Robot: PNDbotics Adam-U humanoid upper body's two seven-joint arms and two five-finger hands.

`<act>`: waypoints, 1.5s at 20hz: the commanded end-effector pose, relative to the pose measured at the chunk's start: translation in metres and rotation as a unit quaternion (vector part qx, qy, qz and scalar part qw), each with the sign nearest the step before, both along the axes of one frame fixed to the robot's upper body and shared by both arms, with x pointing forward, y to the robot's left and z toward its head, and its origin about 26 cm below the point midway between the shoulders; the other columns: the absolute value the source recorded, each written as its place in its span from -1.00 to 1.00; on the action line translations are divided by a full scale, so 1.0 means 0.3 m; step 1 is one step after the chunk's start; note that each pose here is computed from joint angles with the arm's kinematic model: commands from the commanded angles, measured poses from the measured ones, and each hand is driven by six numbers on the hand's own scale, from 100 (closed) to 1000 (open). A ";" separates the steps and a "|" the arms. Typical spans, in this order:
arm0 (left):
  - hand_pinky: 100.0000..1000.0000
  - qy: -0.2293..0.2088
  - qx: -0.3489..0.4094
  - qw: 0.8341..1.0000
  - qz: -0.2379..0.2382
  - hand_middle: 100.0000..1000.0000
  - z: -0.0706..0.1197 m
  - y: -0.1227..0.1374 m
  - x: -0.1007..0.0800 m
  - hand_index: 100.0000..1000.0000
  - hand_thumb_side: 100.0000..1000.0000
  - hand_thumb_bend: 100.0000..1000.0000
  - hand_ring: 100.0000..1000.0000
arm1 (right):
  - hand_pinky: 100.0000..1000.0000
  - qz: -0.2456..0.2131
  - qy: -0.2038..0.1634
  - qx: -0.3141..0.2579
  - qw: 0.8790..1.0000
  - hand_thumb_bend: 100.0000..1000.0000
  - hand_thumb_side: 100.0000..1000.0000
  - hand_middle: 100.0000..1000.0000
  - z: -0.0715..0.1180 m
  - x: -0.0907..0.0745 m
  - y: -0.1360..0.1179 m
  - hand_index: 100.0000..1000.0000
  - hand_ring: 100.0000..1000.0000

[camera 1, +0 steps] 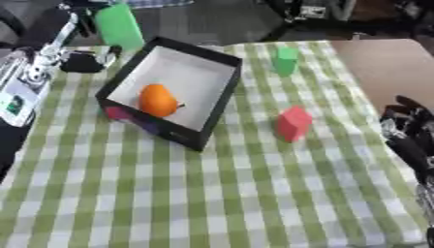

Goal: Pick up objects on the table and place them in the box.

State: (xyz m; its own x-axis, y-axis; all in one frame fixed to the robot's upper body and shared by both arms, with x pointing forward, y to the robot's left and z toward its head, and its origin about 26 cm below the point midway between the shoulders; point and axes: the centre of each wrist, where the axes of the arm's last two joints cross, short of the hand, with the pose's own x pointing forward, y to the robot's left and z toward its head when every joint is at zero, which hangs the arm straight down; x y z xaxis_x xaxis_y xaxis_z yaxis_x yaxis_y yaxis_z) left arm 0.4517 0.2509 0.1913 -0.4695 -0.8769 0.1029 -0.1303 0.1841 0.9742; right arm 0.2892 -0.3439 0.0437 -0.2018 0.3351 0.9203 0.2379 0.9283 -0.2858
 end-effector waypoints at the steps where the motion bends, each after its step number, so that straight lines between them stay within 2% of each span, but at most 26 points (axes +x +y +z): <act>1: 0.34 0.000 0.048 0.997 -0.052 -0.03 0.048 -0.012 -0.024 0.48 -0.42 -0.82 0.01 | 0.52 0.001 -0.011 -0.012 1.000 -1.00 -0.41 0.39 0.029 0.007 -0.015 0.73 0.30; 3: 0.34 0.016 0.060 0.995 -0.072 -0.03 0.050 -0.007 -0.022 0.48 -0.42 -0.82 0.01 | 0.52 -0.001 -0.011 -0.011 1.000 -1.00 -0.41 0.39 0.028 0.006 -0.017 0.73 0.30; 4: 0.69 0.023 0.066 0.995 -0.077 0.72 0.050 0.003 -0.019 0.90 0.74 0.64 0.62 | 0.52 -0.002 -0.011 -0.011 1.000 -1.00 -0.41 0.39 0.028 0.005 -0.017 0.73 0.30; 6: 0.75 0.049 0.092 0.992 -0.077 0.79 0.013 0.044 -0.022 0.94 0.84 0.78 0.67 | 0.52 -0.004 -0.012 -0.012 1.000 -1.00 -0.41 0.39 0.028 0.004 -0.020 0.73 0.29; 9: 0.79 0.058 0.108 0.990 -0.065 0.87 0.015 0.091 -0.033 1.00 1.00 0.99 0.72 | 0.52 -0.006 -0.012 -0.012 1.000 -1.00 -0.41 0.39 0.028 0.002 -0.024 0.73 0.29; 16: 0.80 0.073 0.099 0.991 -0.044 0.89 0.086 0.127 -0.065 1.00 1.00 1.00 0.72 | 0.52 -0.006 -0.011 -0.012 1.000 -1.00 -0.40 0.39 0.027 0.002 -0.023 0.73 0.29; 17: 0.76 0.073 0.092 0.992 -0.042 0.80 0.096 0.128 -0.072 0.99 1.00 0.94 0.67 | 0.52 -0.007 -0.011 -0.012 1.000 -1.00 -0.40 0.39 0.027 0.001 -0.024 0.73 0.29; 19: 0.70 0.063 0.065 0.995 -0.036 0.69 0.112 0.137 -0.091 0.94 0.87 0.47 0.57 | 0.53 -0.008 -0.013 -0.016 1.000 -1.00 -0.41 0.39 0.033 0.003 -0.031 0.73 0.30; 20: 0.70 0.056 0.046 0.997 -0.032 0.69 0.117 0.143 -0.102 0.94 0.87 0.47 0.57 | 0.53 -0.008 -0.014 -0.020 1.000 -1.00 -0.41 0.39 0.038 0.004 -0.035 0.73 0.30; 21: 0.67 0.049 0.026 0.998 -0.028 0.60 0.118 0.148 -0.114 0.89 0.83 0.23 0.50 | 0.53 -0.008 -0.017 -0.028 0.999 -1.00 -0.41 0.39 0.051 0.008 -0.044 0.73 0.30; 22: 0.65 0.040 0.005 0.999 -0.024 0.55 0.120 0.155 -0.127 0.86 0.82 0.14 0.45 | 0.53 -0.009 -0.019 -0.036 0.999 -1.00 -0.41 0.40 0.063 0.012 -0.053 0.73 0.30; 25: 0.60 0.016 -0.067 0.998 -0.008 0.44 0.115 0.176 -0.171 0.80 0.75 -0.02 0.35 | 0.54 -0.006 -0.031 -0.072 0.997 -1.00 -0.41 0.40 0.122 0.035 -0.082 0.74 0.30; 30: 0.57 -0.018 -0.165 0.986 0.029 0.38 0.090 0.239 -0.263 0.76 0.73 -0.08 0.30 | 0.56 0.004 -0.055 -0.152 0.987 -1.00 -0.41 0.42 0.257 0.083 -0.132 0.75 0.32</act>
State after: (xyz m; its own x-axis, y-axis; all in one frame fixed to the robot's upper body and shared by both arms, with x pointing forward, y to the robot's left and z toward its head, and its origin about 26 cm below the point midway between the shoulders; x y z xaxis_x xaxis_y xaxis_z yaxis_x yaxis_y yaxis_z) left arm 0.3788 0.3179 0.1981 -0.4141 -0.8290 0.3759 -0.1098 0.4555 0.8834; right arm 0.3128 -0.3733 0.1027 -0.2819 0.5329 0.7978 0.2640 0.8425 -0.4695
